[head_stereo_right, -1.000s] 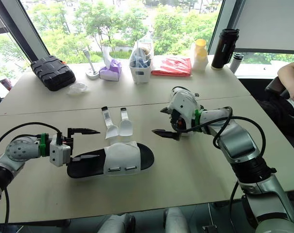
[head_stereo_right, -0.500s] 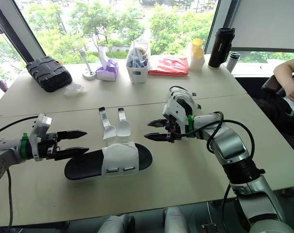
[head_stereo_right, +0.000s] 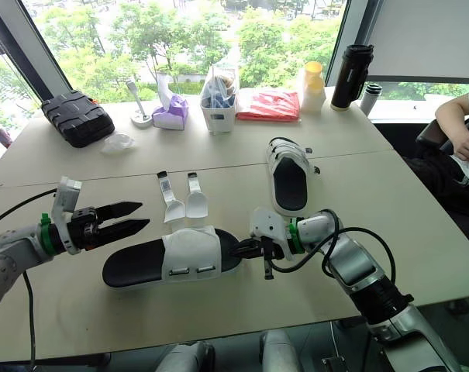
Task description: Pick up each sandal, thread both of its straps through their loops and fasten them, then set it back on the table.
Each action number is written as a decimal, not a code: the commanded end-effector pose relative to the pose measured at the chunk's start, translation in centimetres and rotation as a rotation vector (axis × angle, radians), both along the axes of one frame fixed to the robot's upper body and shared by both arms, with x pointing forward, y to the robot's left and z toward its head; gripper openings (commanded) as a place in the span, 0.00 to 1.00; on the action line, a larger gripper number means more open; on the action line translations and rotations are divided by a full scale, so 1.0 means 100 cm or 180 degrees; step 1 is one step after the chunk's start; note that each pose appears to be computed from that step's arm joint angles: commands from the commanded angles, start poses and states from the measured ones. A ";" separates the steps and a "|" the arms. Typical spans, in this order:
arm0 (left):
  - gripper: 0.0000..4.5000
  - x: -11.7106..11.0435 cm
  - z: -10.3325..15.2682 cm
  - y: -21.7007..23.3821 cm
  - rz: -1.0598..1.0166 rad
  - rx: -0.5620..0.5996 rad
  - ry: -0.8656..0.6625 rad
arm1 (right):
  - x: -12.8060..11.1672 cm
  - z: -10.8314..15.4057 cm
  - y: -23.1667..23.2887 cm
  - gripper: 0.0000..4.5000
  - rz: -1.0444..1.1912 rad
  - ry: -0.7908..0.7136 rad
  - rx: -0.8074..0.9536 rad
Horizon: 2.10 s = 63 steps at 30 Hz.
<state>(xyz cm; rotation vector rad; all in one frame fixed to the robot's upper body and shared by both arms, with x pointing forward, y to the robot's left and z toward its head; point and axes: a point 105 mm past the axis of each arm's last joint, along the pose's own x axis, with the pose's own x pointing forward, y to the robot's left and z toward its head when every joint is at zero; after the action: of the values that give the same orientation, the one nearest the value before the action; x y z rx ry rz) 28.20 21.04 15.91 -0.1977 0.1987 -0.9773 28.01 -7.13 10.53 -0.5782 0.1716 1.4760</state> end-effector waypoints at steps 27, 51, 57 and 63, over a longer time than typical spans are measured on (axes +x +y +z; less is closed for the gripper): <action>1.00 0.009 -0.006 -0.005 0.0466 -0.0154 0.0146 | 0.001 -0.034 0.033 0.01 0.0632 -0.0144 0.0007; 1.00 0.088 -0.062 -0.025 0.0936 -0.1251 0.1904 | -0.006 -0.034 0.023 0.01 0.0950 -0.0190 -0.0271; 1.00 0.101 -0.069 -0.044 0.0885 -0.1247 0.2076 | -0.013 -0.034 0.023 0.01 0.1037 -0.0200 -0.0275; 1.00 0.111 -0.069 -0.059 0.0810 -0.1140 0.2102 | -0.016 -0.032 0.028 0.01 0.1156 -0.0364 -0.0274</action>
<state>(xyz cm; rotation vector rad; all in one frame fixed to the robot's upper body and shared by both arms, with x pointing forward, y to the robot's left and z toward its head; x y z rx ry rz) 39.49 15.78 10.34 -0.8838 0.5301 -0.6674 27.50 -4.65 8.45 -0.7608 0.0113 1.7186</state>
